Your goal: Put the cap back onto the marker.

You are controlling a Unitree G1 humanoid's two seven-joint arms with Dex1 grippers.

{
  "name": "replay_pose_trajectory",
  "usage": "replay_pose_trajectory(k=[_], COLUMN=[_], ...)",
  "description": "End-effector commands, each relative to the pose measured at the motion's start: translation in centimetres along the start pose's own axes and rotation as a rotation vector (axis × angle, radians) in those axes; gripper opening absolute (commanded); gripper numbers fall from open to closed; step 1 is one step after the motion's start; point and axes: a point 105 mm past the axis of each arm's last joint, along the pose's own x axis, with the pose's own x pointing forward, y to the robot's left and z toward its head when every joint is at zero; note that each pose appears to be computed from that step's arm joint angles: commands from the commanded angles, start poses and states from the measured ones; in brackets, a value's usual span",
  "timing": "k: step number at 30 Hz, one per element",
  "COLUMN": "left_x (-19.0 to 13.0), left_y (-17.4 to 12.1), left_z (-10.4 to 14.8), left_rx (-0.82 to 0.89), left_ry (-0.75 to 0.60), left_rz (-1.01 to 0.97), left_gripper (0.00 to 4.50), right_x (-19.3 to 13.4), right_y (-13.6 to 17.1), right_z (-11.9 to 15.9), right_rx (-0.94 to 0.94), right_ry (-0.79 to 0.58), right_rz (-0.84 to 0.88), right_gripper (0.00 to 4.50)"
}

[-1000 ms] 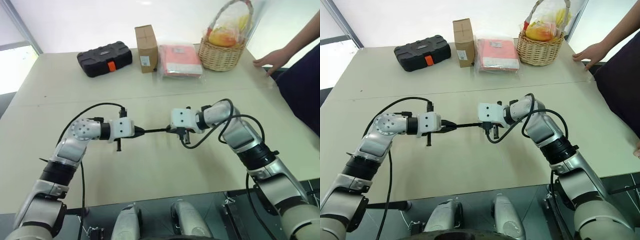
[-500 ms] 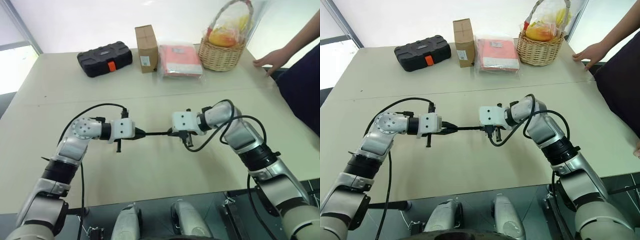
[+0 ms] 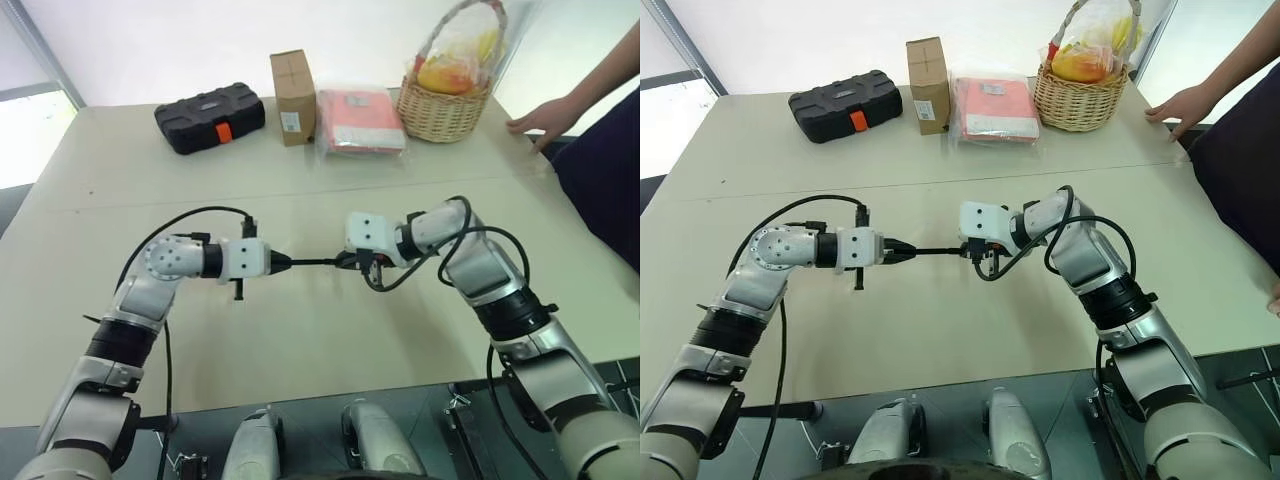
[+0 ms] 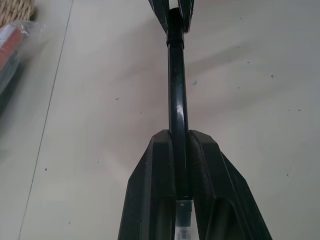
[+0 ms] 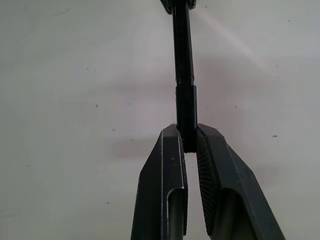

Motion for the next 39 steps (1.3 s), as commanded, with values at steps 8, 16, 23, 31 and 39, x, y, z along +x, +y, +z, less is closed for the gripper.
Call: replay_pose_trajectory(k=[8,16,23,31,39], left_x=[1.0,1.2,1.6,1.7,1.3], left_y=[2.5,2.6,2.5,2.4,2.3], left_z=[5.2,5.0,5.2,5.5,5.1], left_rx=[0.168,0.169,0.193,0.178,0.149], left_ry=[-0.204,-0.189,-0.185,-0.205,-0.198], left_rz=[0.079,0.082,0.082,0.098,0.102], left_gripper=[0.00,0.00,0.00,0.00,0.00], right_x=[2.2,3.0,3.8,3.7,3.1], right_y=[3.1,2.7,3.0,3.0,2.3], right_z=[4.3,3.5,3.0,4.4,2.5], right_rx=[-0.128,-0.137,-0.144,-0.159,-0.140], right_ry=[-0.134,-0.077,-0.030,-0.085,-0.035], right_rz=[0.160,0.127,0.133,0.124,0.088], right_gripper=[0.06,0.06,0.06,0.06,0.06])
